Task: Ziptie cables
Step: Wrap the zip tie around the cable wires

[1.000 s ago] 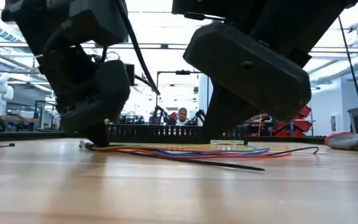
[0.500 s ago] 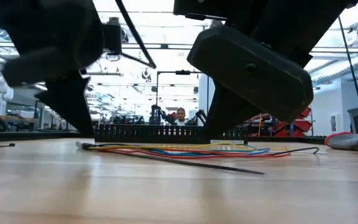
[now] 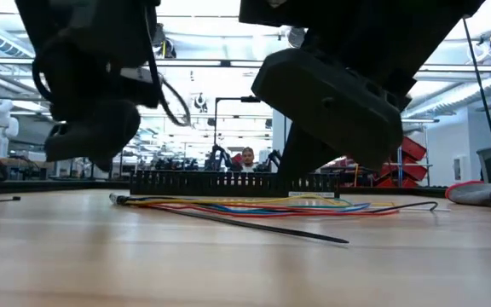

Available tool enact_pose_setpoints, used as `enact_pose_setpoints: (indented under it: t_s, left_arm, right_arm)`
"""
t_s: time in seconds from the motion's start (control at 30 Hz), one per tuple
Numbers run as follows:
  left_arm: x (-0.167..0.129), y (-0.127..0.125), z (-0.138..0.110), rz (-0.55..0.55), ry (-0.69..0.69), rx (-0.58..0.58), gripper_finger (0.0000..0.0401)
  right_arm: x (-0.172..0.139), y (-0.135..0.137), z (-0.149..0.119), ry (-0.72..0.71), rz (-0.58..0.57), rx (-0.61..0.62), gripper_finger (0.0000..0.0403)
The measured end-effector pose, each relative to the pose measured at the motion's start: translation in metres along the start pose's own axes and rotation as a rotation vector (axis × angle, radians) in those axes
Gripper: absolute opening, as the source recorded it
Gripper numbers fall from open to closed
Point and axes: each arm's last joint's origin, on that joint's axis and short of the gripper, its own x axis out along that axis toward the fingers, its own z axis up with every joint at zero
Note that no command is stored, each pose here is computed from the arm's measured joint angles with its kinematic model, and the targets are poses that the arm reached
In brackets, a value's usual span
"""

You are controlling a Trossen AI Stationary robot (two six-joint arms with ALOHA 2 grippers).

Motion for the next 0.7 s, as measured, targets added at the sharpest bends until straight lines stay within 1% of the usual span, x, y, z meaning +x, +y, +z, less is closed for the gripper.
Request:
enact_pose_setpoints:
  t_s: [0.17,0.33,0.47,0.57,0.7]
  left_arm:
    - [0.007,0.000,0.009,-0.113,0.062,0.069,0.0000]
    - [0.012,0.006,0.013,-0.124,0.105,0.074,0.0000]
    - [0.014,0.006,0.017,-0.164,0.106,0.058,0.0000]
    - [0.015,0.002,0.021,-0.242,0.103,0.073,0.0000]
    - [0.015,-0.001,0.025,-0.318,0.092,0.087,0.0000]
  right_arm:
    - [-0.002,-0.005,-0.005,0.010,-0.059,0.024,0.0000]
    - [-0.010,-0.002,-0.012,0.003,-0.056,0.063,0.0000]
    - [-0.017,0.002,-0.017,-0.026,-0.053,0.058,0.0000]
    - [-0.022,0.004,-0.021,-0.040,-0.052,0.061,0.0000]
    - [-0.026,0.005,-0.025,-0.041,-0.053,0.081,0.0000]
